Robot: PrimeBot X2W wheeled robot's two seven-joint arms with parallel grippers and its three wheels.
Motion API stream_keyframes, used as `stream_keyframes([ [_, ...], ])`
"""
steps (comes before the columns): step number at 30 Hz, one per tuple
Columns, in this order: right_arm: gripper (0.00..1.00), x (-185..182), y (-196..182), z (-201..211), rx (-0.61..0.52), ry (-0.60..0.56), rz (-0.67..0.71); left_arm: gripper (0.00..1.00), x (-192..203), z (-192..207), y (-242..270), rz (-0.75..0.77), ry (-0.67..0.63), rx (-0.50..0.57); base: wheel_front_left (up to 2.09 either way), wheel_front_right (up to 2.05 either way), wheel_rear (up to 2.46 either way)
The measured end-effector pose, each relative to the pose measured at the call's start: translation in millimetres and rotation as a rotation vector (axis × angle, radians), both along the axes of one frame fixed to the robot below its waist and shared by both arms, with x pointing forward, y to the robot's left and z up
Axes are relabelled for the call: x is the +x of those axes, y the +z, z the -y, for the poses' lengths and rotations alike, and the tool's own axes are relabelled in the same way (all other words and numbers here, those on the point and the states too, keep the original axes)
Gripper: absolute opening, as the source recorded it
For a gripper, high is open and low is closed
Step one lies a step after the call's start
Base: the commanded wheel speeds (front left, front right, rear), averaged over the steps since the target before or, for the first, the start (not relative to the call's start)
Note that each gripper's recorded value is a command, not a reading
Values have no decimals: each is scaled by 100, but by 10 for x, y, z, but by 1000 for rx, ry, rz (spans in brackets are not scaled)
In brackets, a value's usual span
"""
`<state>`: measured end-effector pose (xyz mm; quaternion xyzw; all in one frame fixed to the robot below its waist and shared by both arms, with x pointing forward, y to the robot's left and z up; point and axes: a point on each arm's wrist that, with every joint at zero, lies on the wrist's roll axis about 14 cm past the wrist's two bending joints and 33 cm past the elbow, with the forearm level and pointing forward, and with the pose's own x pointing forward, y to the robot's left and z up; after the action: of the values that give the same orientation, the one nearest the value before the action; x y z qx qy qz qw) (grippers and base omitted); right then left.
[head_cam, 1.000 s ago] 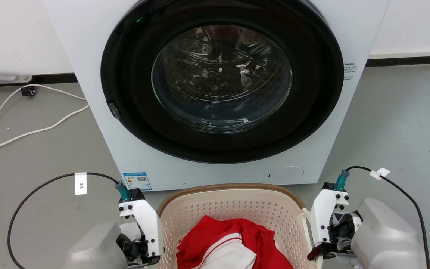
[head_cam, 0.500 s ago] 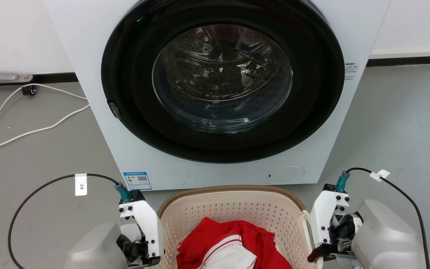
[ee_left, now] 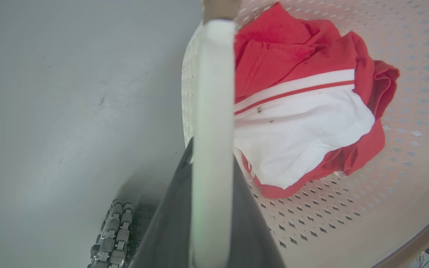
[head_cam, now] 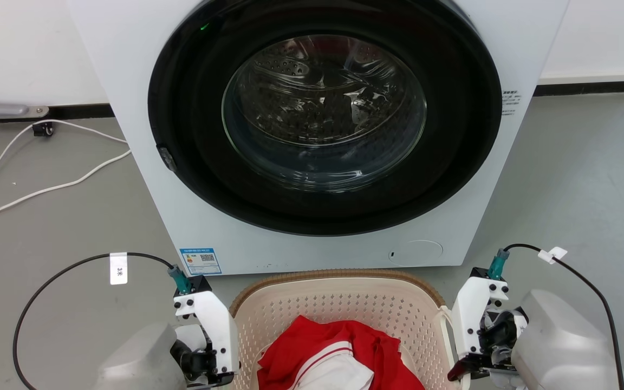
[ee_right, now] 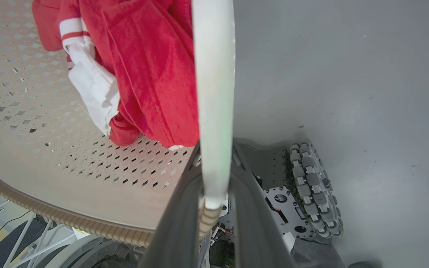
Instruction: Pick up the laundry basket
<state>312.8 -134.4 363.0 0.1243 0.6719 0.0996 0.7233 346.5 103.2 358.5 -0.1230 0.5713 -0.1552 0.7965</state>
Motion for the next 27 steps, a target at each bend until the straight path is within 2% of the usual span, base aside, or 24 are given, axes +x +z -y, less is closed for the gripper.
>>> stream_keyframes([
  [27,0,-30,-22,3,3,-1,-17,0,-18,2,-32,-8,7,-4,0,0,0],
])
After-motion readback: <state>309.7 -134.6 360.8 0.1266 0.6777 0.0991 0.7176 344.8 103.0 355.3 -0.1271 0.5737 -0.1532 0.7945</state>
